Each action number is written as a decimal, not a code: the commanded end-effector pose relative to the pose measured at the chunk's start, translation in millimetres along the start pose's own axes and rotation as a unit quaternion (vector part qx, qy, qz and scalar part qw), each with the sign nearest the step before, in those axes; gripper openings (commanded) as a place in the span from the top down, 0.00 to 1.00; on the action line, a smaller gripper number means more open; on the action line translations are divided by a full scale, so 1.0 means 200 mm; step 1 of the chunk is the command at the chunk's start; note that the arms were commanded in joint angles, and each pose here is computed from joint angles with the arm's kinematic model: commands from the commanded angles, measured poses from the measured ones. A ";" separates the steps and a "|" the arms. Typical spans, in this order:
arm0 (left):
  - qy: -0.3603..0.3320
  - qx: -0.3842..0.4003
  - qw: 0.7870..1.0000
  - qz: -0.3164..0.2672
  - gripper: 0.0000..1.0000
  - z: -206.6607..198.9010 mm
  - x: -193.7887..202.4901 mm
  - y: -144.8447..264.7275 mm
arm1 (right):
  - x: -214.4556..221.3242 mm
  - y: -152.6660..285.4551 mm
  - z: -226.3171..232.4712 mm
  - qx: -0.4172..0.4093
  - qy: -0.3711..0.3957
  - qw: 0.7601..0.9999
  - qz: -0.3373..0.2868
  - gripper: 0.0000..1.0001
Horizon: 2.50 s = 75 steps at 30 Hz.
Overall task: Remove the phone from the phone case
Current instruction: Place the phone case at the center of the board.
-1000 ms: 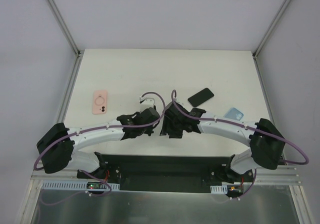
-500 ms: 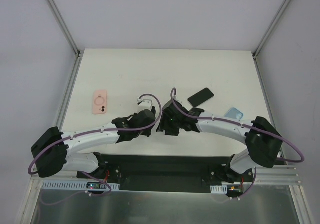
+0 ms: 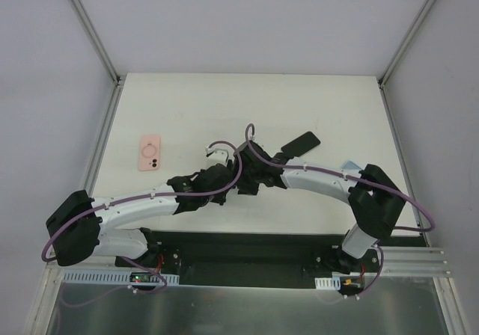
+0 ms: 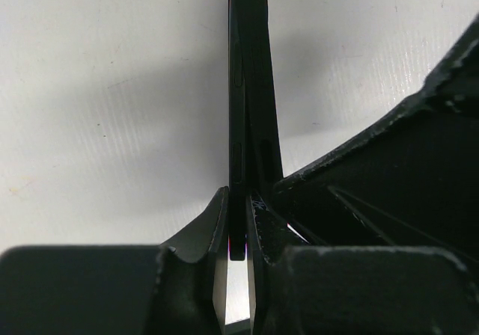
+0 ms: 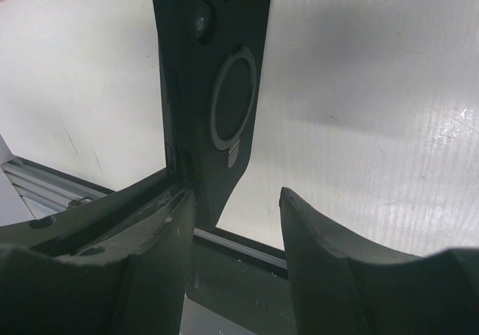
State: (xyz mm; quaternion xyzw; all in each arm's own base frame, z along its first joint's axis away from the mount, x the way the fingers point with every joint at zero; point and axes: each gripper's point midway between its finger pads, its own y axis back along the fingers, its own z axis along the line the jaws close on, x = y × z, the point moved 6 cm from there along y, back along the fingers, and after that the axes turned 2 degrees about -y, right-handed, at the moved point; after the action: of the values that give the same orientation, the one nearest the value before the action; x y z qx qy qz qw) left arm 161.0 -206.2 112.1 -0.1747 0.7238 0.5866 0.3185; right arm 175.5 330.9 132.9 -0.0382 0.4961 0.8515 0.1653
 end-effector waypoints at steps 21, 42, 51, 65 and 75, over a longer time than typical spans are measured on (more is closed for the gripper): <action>0.008 0.022 0.999 -0.033 1.00 0.03 -0.04 0.05 | -0.05 -0.03 0.07 -0.025 0.013 0.999 0.017 0.49; 0.017 0.033 0.998 -0.045 1.00 0.01 -0.08 0.07 | 0.02 -0.22 -0.14 0.160 0.043 0.985 0.043 0.52; 0.045 0.050 0.997 -0.049 1.00 0.00 -0.08 0.09 | 0.15 -0.40 -0.26 0.183 0.015 0.979 0.084 0.56; 0.052 0.064 0.992 -0.091 1.00 0.00 -0.16 0.17 | 0.16 -0.32 -0.45 0.314 0.066 0.946 0.037 0.64; 0.049 0.066 0.994 -0.076 1.00 -0.07 -0.18 0.14 | 0.19 -0.29 -0.50 0.344 0.076 0.935 0.034 0.64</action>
State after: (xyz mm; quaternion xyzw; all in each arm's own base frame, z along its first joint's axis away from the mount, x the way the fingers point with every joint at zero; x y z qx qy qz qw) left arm 140.6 -178.7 110.8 -0.1736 0.7336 0.5874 0.2943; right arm 192.6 346.7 84.4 -0.0460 0.6133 0.7691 0.1739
